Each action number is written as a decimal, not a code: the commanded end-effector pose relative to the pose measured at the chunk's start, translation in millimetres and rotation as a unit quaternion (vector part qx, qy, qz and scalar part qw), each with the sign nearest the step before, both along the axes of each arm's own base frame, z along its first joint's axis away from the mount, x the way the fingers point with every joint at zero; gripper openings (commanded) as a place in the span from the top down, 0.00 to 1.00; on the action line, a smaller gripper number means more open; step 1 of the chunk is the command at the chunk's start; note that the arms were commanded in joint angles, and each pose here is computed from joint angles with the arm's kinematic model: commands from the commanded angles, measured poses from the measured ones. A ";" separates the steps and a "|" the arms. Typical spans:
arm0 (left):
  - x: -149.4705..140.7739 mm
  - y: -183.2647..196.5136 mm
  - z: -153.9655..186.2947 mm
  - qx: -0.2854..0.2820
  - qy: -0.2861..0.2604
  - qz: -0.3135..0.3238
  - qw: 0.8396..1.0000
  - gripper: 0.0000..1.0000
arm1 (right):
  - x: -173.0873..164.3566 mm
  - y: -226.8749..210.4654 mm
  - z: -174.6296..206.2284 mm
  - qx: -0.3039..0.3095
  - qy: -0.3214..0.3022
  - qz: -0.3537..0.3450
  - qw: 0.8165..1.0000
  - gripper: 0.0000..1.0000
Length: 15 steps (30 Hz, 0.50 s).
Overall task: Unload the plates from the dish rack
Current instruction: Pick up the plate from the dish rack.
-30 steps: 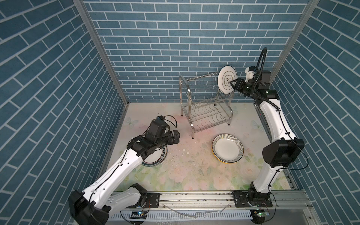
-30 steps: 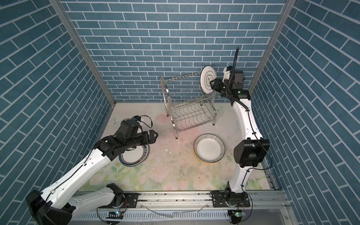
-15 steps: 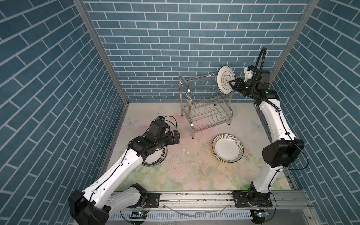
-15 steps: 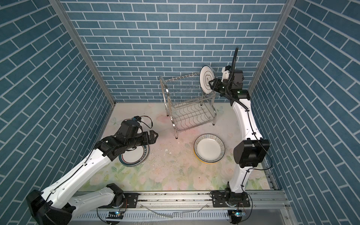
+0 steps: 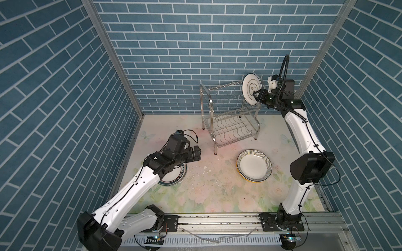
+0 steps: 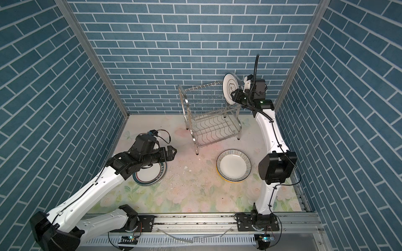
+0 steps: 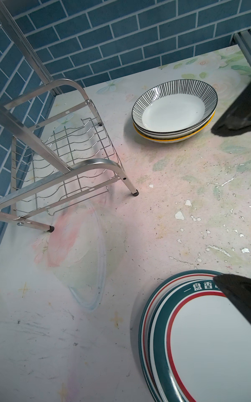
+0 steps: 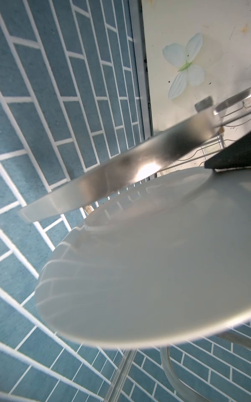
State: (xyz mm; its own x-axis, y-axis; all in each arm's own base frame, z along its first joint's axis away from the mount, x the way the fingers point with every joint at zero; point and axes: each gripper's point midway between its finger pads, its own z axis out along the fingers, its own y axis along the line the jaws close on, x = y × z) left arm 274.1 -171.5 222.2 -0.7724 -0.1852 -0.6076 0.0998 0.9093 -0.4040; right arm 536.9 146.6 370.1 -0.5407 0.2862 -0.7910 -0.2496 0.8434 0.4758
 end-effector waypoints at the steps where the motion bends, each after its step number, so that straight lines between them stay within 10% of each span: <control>1: -2.1 1.0 -4.8 0.002 0.003 -0.003 1.000 0.01 | 4.8 2.2 11.2 -0.037 -0.030 -0.005 0.999 0.62; 15: -5.2 3.1 -9.1 -0.004 0.004 -0.002 1.000 0.01 | 16.5 -0.9 6.4 -0.054 -0.056 -0.022 0.997 0.73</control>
